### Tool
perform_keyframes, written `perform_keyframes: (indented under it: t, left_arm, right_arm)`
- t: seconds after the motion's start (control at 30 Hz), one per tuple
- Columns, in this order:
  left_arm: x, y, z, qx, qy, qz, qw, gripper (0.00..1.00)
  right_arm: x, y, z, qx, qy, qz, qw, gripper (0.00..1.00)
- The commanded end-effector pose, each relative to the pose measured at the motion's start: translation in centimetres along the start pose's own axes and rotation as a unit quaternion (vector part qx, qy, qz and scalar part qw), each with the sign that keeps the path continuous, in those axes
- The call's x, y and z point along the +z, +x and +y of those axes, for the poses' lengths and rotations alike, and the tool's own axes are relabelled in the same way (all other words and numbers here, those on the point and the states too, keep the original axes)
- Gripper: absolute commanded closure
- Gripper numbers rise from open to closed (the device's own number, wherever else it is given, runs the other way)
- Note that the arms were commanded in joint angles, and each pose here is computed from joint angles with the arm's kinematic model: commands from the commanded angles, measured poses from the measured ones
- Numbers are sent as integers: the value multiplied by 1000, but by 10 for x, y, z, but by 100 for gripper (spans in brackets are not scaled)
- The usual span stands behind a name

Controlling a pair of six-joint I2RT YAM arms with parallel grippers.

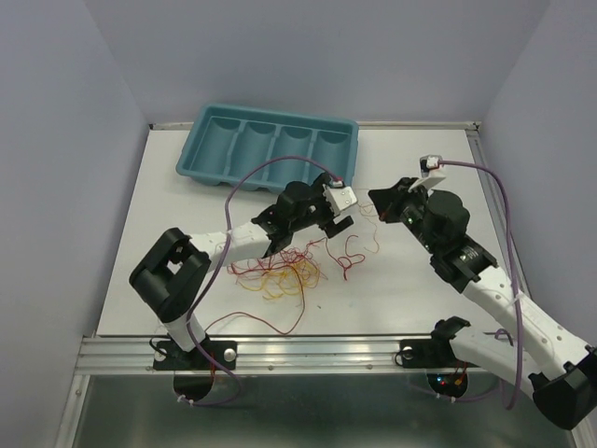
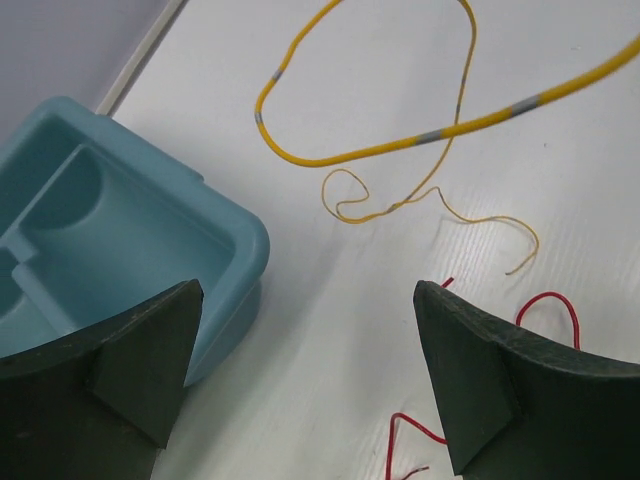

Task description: Untangle the cables

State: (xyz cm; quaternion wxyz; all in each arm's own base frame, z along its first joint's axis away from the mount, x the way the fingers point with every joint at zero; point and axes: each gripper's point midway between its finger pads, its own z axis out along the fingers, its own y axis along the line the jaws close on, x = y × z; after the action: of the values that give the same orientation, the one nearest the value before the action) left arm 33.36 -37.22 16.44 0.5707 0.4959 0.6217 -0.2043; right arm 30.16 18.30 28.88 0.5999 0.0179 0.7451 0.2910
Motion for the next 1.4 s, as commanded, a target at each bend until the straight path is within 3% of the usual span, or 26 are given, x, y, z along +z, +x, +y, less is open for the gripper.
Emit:
perform_keyframes:
  t: [0.0, 0.43, 0.67, 1.1, 1.17, 1.27, 1.37]
  left_arm:
    - [-6, -65, 23, 39, -44, -123, 991, 1]
    - [3, -48, -19, 73, 42, -172, 981, 1]
    - [-20, -46, -49, 99, 92, -230, 964, 1]
    - [17, -51, -36, 49, 68, -205, 975, 3]
    - [19, -51, -42, 55, 78, -202, 975, 9]
    - [23, -50, -52, 58, 88, -193, 975, 26]
    - [23, -54, -54, 56, 94, -190, 976, 61]
  right_arm:
    - [-16, -12, 18, 21, -41, -17, 999, 99]
    - [-47, -36, 42, 49, -100, -48, 993, 99]
    - [-56, -37, 47, 46, -118, -49, 991, 99]
    - [-58, -34, 60, 53, -150, -35, 987, 100]
    - [-58, -34, 62, 53, -156, -34, 986, 99]
    - [-59, -34, 64, 53, -162, -35, 985, 99]
    - [-59, -36, 61, 49, -156, -41, 986, 99]
